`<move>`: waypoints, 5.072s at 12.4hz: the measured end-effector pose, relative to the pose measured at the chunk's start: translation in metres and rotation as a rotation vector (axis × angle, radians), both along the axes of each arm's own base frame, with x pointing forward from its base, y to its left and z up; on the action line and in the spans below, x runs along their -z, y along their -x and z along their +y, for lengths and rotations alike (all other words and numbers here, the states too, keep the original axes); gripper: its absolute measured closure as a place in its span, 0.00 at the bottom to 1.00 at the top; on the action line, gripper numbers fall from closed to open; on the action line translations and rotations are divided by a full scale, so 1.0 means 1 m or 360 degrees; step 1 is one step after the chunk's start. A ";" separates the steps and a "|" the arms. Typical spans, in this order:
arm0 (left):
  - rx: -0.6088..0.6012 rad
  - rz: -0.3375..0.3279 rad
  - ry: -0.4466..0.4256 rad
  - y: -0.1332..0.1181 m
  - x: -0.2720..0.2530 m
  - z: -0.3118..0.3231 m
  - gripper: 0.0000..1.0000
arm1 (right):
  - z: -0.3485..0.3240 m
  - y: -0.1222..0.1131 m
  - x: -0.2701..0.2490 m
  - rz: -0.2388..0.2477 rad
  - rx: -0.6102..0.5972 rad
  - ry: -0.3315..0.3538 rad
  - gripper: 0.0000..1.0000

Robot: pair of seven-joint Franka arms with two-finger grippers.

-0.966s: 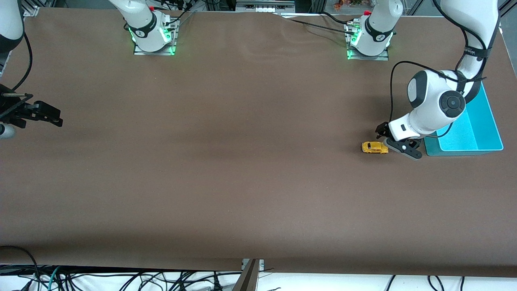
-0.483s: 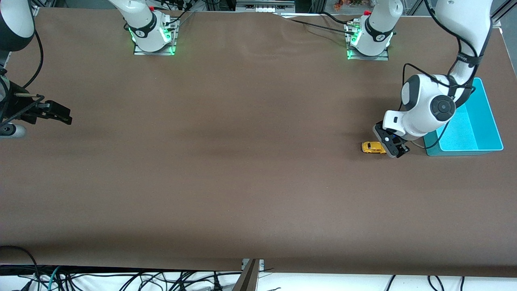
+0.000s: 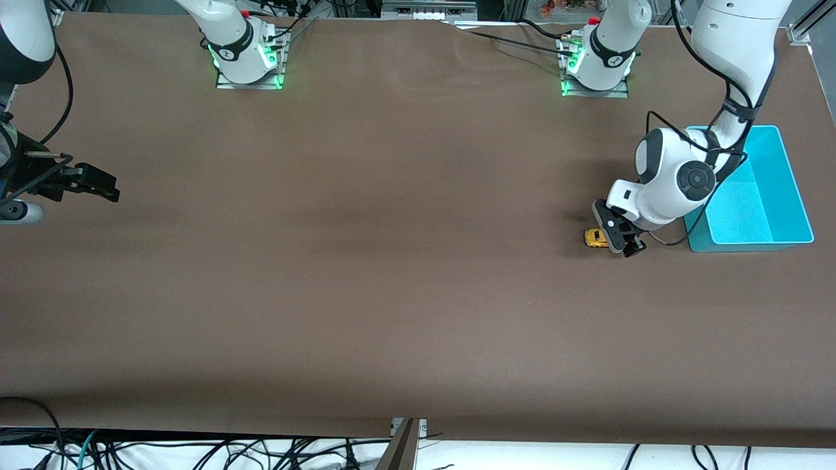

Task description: Wind and store yellow beetle car

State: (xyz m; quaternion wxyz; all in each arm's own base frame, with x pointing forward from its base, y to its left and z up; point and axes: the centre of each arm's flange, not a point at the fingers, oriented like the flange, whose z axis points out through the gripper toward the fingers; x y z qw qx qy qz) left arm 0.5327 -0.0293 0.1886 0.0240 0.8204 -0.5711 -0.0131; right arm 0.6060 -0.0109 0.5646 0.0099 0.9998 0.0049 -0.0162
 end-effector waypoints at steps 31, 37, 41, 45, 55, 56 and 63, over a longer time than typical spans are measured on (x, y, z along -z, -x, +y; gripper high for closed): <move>0.0337 0.0440 -0.0049 0.151 -0.040 0.308 0.55 | 0.000 -0.003 -0.001 -0.0007 0.0001 -0.0005 0.00; 0.0291 0.0508 -0.0005 0.160 0.027 0.308 0.30 | 0.000 -0.003 -0.001 -0.0009 0.0001 -0.0005 0.00; 0.0259 0.0579 0.0054 0.154 -0.014 0.312 0.00 | 0.001 -0.003 -0.001 -0.0010 -0.0001 -0.0005 0.00; 0.0279 0.0389 -0.0012 0.131 -0.096 0.309 0.00 | 0.000 -0.003 -0.001 -0.0012 0.0000 -0.0005 0.00; -0.0568 0.0040 0.0133 0.020 -0.280 0.214 0.00 | -0.004 -0.006 0.005 -0.0003 0.0007 0.0007 0.00; -0.0705 0.0050 0.0120 0.009 -0.289 0.194 0.00 | -0.004 -0.006 0.005 -0.0001 0.0009 0.0007 0.00; -0.1548 0.0081 -0.0160 -0.018 -0.343 0.024 0.00 | -0.003 -0.009 0.010 -0.0001 0.0006 0.0007 0.00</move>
